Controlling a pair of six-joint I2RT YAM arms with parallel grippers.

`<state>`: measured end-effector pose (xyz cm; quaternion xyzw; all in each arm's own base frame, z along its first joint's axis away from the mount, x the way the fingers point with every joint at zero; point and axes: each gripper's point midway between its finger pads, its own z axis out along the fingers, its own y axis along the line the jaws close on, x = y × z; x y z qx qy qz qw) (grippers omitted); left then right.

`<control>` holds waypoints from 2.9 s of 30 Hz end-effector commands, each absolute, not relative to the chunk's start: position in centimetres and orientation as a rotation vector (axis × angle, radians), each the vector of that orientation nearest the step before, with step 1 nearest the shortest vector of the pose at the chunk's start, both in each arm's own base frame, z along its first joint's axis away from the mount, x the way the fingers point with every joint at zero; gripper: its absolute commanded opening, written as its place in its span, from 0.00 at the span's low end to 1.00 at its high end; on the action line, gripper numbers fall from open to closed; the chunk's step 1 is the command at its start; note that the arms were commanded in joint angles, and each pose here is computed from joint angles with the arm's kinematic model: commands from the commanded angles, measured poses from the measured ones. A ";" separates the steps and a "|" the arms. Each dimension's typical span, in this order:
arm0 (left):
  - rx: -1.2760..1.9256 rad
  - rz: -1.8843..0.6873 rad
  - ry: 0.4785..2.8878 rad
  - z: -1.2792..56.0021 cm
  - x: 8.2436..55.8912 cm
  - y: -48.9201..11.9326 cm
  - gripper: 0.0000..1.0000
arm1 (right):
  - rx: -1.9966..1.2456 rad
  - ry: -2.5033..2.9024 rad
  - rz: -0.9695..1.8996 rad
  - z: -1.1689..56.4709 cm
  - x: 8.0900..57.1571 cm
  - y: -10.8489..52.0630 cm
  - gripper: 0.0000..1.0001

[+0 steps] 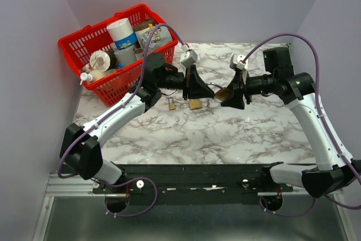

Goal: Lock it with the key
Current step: Lock the lock.

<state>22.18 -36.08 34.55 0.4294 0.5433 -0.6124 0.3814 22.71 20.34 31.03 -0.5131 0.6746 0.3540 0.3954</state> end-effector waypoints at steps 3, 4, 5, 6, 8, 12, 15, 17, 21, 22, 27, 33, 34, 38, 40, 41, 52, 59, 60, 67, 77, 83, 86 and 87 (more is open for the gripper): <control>1.115 -1.530 1.173 39.5 20.9 -35.5 0.00 | -1.334 1.641 0.874 31.9 22.8 21.4 0.51; 1.108 -1.528 1.177 39.5 21.0 -35.4 0.00 | -1.335 1.642 0.874 31.8 22.8 21.4 0.45; 1.108 -1.529 1.177 39.5 20.9 -35.4 0.00 | -1.336 1.647 0.876 31.8 22.7 21.4 0.34; 1.104 -1.523 1.178 39.4 21.0 -35.4 0.00 | -1.338 1.650 0.874 31.7 22.7 21.4 0.26; 1.100 -1.511 1.183 39.5 21.1 -35.3 0.00 | -1.333 1.662 0.861 31.5 22.7 21.3 0.01; 1.112 -1.441 1.212 38.9 21.9 -35.2 0.21 | -1.321 1.669 0.852 31.2 22.5 21.1 0.01; 1.112 -1.385 1.241 38.5 22.5 -35.0 0.39 | -1.323 1.684 0.870 31.1 22.3 21.1 0.01; 1.126 -1.355 1.243 38.3 22.7 -34.6 0.45 | -1.330 1.688 0.886 30.9 21.9 21.1 0.01; 1.172 -1.301 1.250 37.5 22.9 -34.2 0.48 | -1.335 1.672 0.888 31.0 21.6 21.1 0.01; 1.183 -1.294 1.248 37.4 22.8 -34.2 0.48 | -1.337 1.666 0.887 31.1 21.6 21.1 0.01; 1.255 -1.268 1.253 36.3 22.2 -33.7 0.49 | -1.350 1.623 0.925 31.7 20.9 21.4 0.01; 1.314 -1.246 1.253 35.0 21.6 -33.3 0.47 | -1.353 1.578 0.963 32.6 20.4 21.8 0.01; 1.314 -1.247 1.255 35.0 21.5 -33.2 0.45 | -1.362 1.572 0.968 32.6 20.4 21.9 0.01; 1.306 -1.242 1.246 35.2 21.7 -33.3 0.38 | -1.382 1.569 0.996 32.5 20.1 22.0 0.01; 1.302 -1.248 1.240 35.4 21.6 -33.3 0.36 | -1.390 1.571 1.000 32.2 20.1 22.1 0.01; 1.300 -1.248 1.230 35.6 21.6 -33.4 0.35 | -1.393 1.572 1.002 32.2 20.1 22.1 0.01; 1.301 -1.279 1.231 35.3 21.0 -33.3 0.07 | -1.379 1.549 1.008 32.8 20.5 22.7 0.01; 1.300 -1.339 1.254 35.0 20.4 -33.5 0.00 | -1.347 1.515 0.963 33.3 22.0 23.4 0.01; 1.297 -1.361 1.265 34.9 20.2 -33.6 0.00 | -1.340 1.514 0.954 33.3 22.3 23.6 0.01; 1.232 -1.472 1.338 34.4 20.5 -34.4 0.00 | -1.313 1.457 0.919 34.3 23.3 24.5 0.01; 1.237 -1.502 1.320 34.0 20.0 -35.4 0.00 | -1.313 1.384 1.009 35.9 22.5 26.4 0.01; 1.282 -1.505 1.311 32.9 19.7 -35.8 0.00 | -1.299 1.349 1.043 36.8 22.7 27.7 0.01; 1.318 -1.516 1.315 32.2 19.1 -36.0 0.00 | -1.278 1.335 1.025 37.7 23.9 28.2 0.01; 1.337 -1.520 1.306 32.1 18.6 -36.2 0.00 | -1.277 1.328 1.030 37.9 24.1 28.4 0.01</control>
